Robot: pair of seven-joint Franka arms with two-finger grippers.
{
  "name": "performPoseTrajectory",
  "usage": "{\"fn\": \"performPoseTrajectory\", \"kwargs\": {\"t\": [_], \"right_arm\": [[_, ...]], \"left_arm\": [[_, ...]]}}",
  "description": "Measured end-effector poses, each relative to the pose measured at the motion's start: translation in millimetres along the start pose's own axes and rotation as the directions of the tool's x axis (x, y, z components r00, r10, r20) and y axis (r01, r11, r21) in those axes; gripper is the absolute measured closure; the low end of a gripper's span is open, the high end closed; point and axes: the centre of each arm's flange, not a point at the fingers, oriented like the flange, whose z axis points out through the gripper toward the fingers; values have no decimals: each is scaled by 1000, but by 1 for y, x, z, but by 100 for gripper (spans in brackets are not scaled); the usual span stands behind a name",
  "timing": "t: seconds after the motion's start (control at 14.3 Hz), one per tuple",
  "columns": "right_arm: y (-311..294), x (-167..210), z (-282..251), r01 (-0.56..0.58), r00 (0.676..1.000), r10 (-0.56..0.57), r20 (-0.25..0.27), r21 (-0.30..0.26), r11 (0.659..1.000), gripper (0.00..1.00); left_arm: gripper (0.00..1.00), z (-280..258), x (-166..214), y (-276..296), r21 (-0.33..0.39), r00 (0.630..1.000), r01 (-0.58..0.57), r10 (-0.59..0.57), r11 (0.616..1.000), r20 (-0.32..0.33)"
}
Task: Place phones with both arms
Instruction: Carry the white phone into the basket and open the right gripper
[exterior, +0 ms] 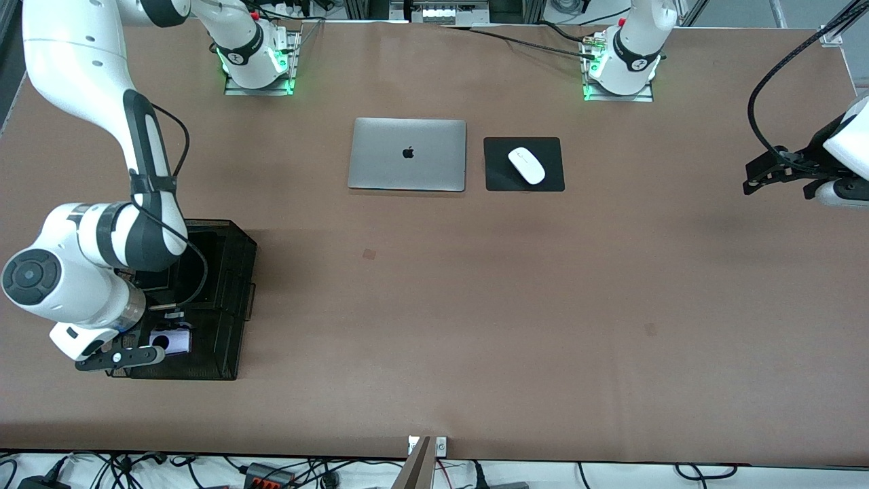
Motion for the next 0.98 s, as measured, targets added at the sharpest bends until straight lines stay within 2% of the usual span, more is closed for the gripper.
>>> {"fn": "performPoseTrajectory", "kwargs": {"t": [0.42,0.77,0.84,0.91,0.98], "right_arm": [[20,-5,36,36,999,-36,21,-15,999,16],[27,-19,60,15,997,-15,72,-4,1000,16],[32,-21,61,5,997,-5,74,-3,1000,11],[36,-21,60,-1,998,1,71,-4,1000,1],[38,-20,56,-3,998,3,62,-5,1000,0]], "left_arm": [[0,-1,0,-6,1,1000,8,-8,1000,-8],[0,-1,7,-1,5,999,-2,2,1000,-44],[0,1,9,0,5,999,-4,4,1000,-44],[0,3,10,1,5,999,-6,6,1000,-43],[0,4,10,2,5,999,-7,7,1000,-41]]}}
